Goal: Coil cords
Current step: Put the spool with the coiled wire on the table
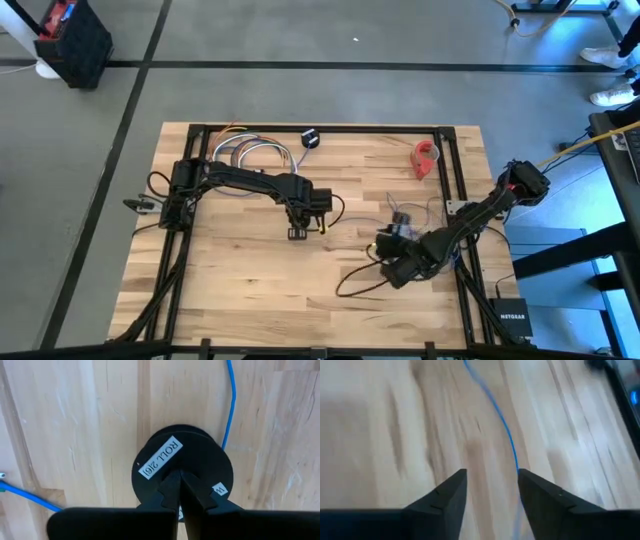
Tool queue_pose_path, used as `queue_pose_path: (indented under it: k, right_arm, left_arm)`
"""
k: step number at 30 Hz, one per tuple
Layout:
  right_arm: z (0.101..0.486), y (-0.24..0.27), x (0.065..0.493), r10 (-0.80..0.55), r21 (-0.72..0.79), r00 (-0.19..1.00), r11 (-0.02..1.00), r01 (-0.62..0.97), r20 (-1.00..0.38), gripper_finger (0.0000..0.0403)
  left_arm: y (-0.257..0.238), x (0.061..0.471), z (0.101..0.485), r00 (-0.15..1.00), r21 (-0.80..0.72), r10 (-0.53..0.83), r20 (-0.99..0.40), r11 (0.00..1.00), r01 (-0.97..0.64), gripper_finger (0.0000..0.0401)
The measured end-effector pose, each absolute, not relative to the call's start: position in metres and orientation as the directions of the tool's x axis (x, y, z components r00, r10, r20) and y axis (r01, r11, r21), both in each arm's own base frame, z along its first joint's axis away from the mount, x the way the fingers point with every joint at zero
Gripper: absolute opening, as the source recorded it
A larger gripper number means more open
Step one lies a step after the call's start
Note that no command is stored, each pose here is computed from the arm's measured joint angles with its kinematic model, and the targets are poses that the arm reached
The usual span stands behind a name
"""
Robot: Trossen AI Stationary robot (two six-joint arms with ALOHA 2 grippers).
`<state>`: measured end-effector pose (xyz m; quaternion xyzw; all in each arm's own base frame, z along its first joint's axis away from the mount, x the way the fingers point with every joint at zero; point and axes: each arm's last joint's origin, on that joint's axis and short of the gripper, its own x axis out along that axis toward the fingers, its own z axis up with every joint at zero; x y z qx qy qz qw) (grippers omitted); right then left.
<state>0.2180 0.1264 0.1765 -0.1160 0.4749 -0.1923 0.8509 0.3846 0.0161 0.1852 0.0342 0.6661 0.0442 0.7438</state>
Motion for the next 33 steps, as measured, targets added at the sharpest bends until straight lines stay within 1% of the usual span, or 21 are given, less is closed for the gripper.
queue_pose_path:
  k: [2,7,12,14,17,20,22,24,26,31,32,33]
  right_arm:
    - [0.172,0.121,0.231,-0.411,-0.366,0.552,0.910,0.197,-0.725,0.0191]
    - [0.146,0.084,0.247,-0.348,-0.309,0.622,0.935,0.175,-0.701,0.0197]
    - [0.126,0.039,0.254,-0.210,-0.134,0.682,0.977,0.164,-0.701,0.0197]
    - [0.120,0.024,0.253,-0.187,-0.098,0.691,0.981,0.167,-0.699,0.0197]
    - [0.114,0.008,0.254,-0.192,-0.102,0.686,0.980,0.171,-0.702,0.0197]
    - [0.103,0.001,0.255,-0.139,-0.071,0.658,0.989,0.129,-0.740,0.0197]
    - [0.099,0.000,0.257,-0.118,-0.067,0.651,0.992,0.103,-0.750,0.0189]
    - [0.094,-0.001,0.257,-0.133,-0.084,0.635,0.991,0.107,-0.761,0.0170]
    - [0.093,-0.001,0.256,-0.147,-0.107,0.621,0.989,0.101,-0.770,0.0139]
    - [0.092,-0.001,0.255,-0.145,-0.130,0.609,0.989,0.069,-0.780,0.0026]
    - [0.092,-0.001,0.255,-0.149,-0.136,0.607,0.988,0.069,-0.780,0.0014]
    - [0.092,-0.001,0.255,-0.152,-0.139,0.606,0.988,0.068,-0.781,0.0011]
  left_arm:
    - [0.016,0.386,0.185,0.118,0.110,0.112,-0.987,0.994,-0.021,0.0004]
    - [0.016,0.386,0.185,0.119,0.110,0.112,-0.987,0.994,-0.021,0.0004]
    - [0.015,0.386,0.185,0.119,0.112,0.111,-0.987,0.994,-0.006,0.0004]
    - [0.015,0.386,0.185,0.119,0.112,0.111,-0.987,0.994,-0.003,0.0004]
    - [0.015,0.386,0.185,0.128,0.112,0.112,-0.985,0.994,-0.004,0.0004]
    - [0.015,0.386,0.185,0.128,0.112,0.112,-0.986,0.994,-0.008,0.0004]
    - [0.015,0.387,0.185,0.128,0.112,0.112,-0.985,0.994,-0.008,0.0004]
    - [0.015,0.387,0.185,0.128,0.111,0.112,-0.985,0.994,-0.012,0.0004]
    - [0.015,0.386,0.185,0.126,0.109,0.111,-0.986,0.994,-0.018,0.0004]
    - [0.015,0.386,0.185,0.123,0.101,0.102,-0.987,0.995,-0.014,0.0004]
    - [0.015,0.386,0.185,0.123,0.102,0.102,-0.987,0.995,-0.011,0.0004]
    - [0.015,0.386,0.185,0.123,0.102,0.102,-0.987,0.995,-0.007,0.0004]
